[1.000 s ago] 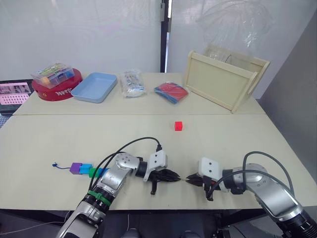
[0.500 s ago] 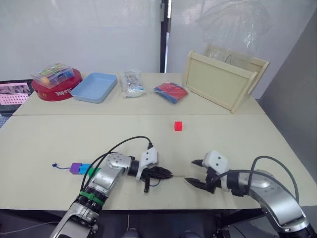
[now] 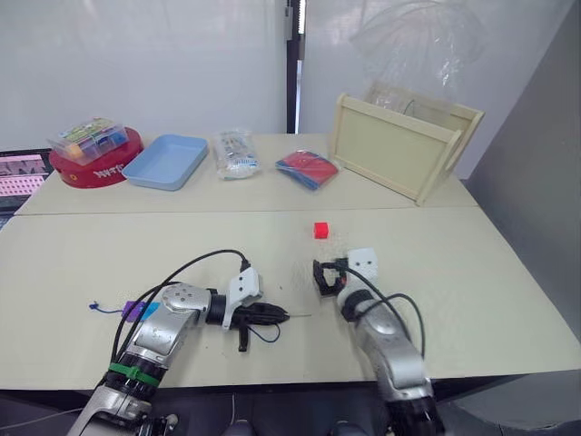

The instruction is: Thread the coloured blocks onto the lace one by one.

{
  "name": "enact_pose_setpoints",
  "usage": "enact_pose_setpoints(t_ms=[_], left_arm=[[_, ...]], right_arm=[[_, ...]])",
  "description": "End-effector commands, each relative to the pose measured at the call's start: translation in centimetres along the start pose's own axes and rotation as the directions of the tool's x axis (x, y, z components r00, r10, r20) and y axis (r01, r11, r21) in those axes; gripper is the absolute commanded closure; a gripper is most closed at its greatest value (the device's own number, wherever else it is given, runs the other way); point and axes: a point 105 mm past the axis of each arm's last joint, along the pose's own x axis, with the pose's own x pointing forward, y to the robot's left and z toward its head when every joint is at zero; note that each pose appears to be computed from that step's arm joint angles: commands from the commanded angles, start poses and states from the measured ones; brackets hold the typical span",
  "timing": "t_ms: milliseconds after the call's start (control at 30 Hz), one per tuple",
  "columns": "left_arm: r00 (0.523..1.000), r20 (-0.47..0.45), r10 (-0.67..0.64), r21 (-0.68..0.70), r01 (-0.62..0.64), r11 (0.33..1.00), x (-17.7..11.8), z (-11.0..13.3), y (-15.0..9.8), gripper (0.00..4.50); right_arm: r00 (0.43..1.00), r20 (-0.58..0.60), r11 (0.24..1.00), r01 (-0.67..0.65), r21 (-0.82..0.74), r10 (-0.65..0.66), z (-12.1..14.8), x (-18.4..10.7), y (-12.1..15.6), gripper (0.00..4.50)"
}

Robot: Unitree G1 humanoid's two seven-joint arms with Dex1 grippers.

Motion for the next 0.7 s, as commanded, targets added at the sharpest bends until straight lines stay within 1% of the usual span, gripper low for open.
enact_pose_setpoints(t_ms=[33, 133, 267, 400, 500, 567, 600, 633, 667, 700], left_arm=[[0.999, 0.028, 0.022, 0.025, -0.023, 0.999, -0.5, 0.8, 0.0, 4.50], [0.999, 0.025, 0.026, 0.020, -0.026, 0.999, -0.6, 0.5, -0.2, 4.50], [0.999, 0.024, 0.030, 0.015, -0.031, 0.999, -0.6, 0.2, -0.4, 4.50], [0.999, 0.022, 0.037, 0.013, -0.037, 0.999, -0.7, 0.0, -0.6, 4.50], [0.999, 0.023, 0.044, 0.011, -0.044, 0.999, -0.8, 0.0, -0.7, 4.50], [0.999, 0.022, 0.046, 0.010, -0.046, 0.999, -0.8, 0.0, -0.7, 4.50], [0.999, 0.022, 0.046, 0.009, -0.046, 0.999, -0.8, 0.0, -0.8, 4.50], [0.999, 0.022, 0.045, 0.009, -0.046, 0.999, -0.8, 0.0, -0.8, 4.50], [0.999, 0.022, 0.044, 0.009, -0.044, 0.999, -0.8, -0.1, -0.9, 4.50], [0.999, 0.021, 0.041, 0.009, -0.041, 0.999, -0.8, -0.1, -0.9, 4.50]], right_arm=[[1.000, 0.002, 0.999, 0.006, -0.035, -0.006, 0.5, 3.1, 0.8, 0.03], [0.999, 0.009, 0.998, -0.031, -0.050, 0.032, 1.2, 5.2, 1.5, 0.03], [1.000, -0.009, 0.997, -0.028, -0.074, 0.027, 1.8, 7.1, 1.7, 0.03], [0.998, -0.058, 0.999, -0.010, -0.034, 0.008, 1.6, 8.1, 1.9, 0.03], [0.998, -0.055, 1.000, -0.020, 0.015, 0.021, 1.7, 8.2, 2.4, 0.03], [0.999, -0.041, 0.999, -0.024, 0.038, 0.025, 2.0, 8.3, 2.6, 0.53], [0.999, -0.033, 0.999, -0.035, 0.033, 0.036, 2.2, 8.3, 2.8, 0.91], [0.999, -0.029, 0.999, -0.037, 0.031, 0.038, 2.2, 8.3, 2.8, 1.13], [0.999, -0.029, 0.999, -0.038, 0.033, 0.039, 2.3, 8.4, 2.8, 1.54], [0.999, -0.026, 0.999, -0.031, 0.038, 0.032, 2.3, 8.4, 2.7, 1.83]])
